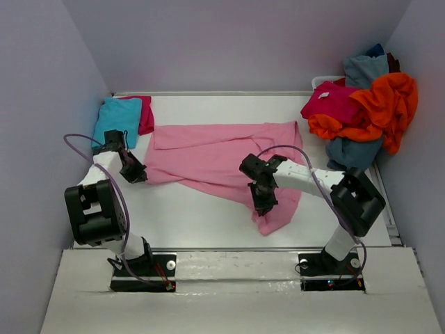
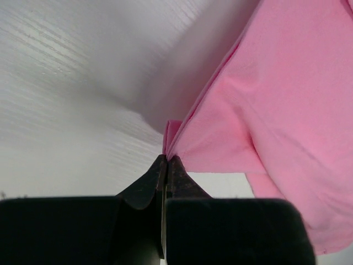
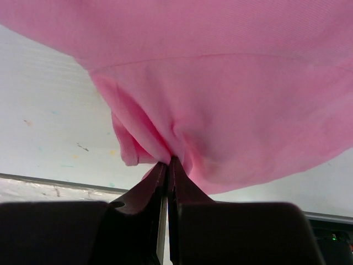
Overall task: Fold and stack the t-shirts
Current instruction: Smooth out the 1/3-folded T-shirt at the center of the board.
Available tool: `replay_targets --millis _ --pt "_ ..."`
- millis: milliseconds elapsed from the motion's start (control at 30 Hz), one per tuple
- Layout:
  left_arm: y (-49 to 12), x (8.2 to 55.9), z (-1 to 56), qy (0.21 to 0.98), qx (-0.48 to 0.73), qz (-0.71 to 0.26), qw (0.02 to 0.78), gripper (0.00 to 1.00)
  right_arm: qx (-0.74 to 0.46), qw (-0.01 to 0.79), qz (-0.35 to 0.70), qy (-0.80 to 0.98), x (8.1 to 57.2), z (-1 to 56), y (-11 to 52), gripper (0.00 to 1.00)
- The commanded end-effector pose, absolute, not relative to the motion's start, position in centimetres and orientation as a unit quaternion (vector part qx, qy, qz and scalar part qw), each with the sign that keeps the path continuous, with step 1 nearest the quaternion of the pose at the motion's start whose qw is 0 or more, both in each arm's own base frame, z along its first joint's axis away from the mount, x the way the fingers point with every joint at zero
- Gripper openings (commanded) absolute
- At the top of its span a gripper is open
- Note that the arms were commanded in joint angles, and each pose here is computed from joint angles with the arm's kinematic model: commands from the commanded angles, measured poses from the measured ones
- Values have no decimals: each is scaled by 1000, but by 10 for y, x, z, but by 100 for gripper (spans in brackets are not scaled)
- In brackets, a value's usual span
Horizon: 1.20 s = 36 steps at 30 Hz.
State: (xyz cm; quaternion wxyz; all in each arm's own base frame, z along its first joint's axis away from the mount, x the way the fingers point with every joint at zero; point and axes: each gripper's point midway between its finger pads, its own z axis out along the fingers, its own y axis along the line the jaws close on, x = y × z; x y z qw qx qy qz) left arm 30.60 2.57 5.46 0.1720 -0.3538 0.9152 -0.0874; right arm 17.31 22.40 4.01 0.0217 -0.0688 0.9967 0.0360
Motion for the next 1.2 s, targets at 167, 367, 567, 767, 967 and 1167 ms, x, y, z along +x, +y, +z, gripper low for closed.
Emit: replay_targets --millis 167,367,567,767,967,1167 --pt "35 294 66 918 -350 -55 181 6 -50 19 22 998 159 47 198 7" --pt "37 286 65 919 -351 -41 175 6 -43 11 18 999 150 44 187 7" --pt "37 277 61 921 -353 -34 164 6 -41 0 16 999 135 41 176 7" --pt "31 274 60 922 -351 -50 157 8 -46 -5 32 998 131 40 179 12" --pt "27 274 68 920 -349 -60 166 38 -54 10 59 997 138 51 190 48" --pt "28 275 75 919 -348 -60 175 58 -60 12 80 995 144 59 202 57"
